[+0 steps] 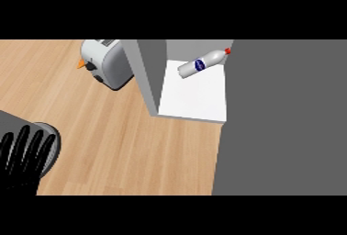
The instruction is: Pick up the bottled water, place it into the cabinet and close the cabinet
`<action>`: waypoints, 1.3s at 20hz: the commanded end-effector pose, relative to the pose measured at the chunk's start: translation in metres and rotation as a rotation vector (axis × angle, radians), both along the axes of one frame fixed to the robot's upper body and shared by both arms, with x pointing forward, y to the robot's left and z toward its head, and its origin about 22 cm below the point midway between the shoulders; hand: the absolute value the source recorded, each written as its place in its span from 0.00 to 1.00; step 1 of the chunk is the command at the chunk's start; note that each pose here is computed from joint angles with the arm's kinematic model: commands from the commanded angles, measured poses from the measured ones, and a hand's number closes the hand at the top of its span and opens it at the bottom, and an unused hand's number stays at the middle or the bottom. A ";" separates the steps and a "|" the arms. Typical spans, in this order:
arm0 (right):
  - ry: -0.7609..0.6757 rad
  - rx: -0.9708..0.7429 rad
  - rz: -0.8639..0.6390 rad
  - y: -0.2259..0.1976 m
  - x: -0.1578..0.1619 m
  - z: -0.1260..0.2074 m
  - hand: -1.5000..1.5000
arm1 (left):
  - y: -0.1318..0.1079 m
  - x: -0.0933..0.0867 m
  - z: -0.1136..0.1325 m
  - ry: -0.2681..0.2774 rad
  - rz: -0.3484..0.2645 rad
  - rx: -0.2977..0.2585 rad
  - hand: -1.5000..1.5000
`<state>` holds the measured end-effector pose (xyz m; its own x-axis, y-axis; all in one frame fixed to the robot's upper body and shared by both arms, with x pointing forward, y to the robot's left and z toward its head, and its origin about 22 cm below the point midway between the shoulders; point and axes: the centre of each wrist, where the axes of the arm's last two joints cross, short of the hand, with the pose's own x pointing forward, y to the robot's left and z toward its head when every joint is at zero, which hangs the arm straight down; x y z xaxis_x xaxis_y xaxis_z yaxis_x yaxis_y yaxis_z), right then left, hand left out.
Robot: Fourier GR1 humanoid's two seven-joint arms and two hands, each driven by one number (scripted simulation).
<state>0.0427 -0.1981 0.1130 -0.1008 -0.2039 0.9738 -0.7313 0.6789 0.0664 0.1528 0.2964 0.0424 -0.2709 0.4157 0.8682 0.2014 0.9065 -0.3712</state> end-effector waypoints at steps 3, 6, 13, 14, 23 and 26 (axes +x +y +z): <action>-0.059 0.003 0.250 0.029 0.003 0.017 1.00 | 0.013 0.001 0.007 -0.024 -0.047 0.010 0.00; -0.067 -0.018 0.255 0.029 0.007 0.018 1.00 | 0.013 -0.001 0.008 -0.027 -0.074 0.009 0.00; -0.120 -0.083 0.281 0.028 0.020 0.019 1.00 | 0.022 0.002 0.014 -0.029 -0.109 0.032 0.00; -0.136 -0.143 0.291 0.024 0.022 0.019 1.00 | 0.023 0.002 0.017 -0.034 -0.115 0.035 0.00; -0.258 -0.236 0.343 0.022 0.040 0.028 1.00 | 0.030 0.005 0.019 -0.026 -0.130 0.057 0.00; -0.260 -0.260 0.360 0.024 0.044 0.028 1.00 | 0.032 0.006 0.022 -0.025 -0.128 0.052 0.00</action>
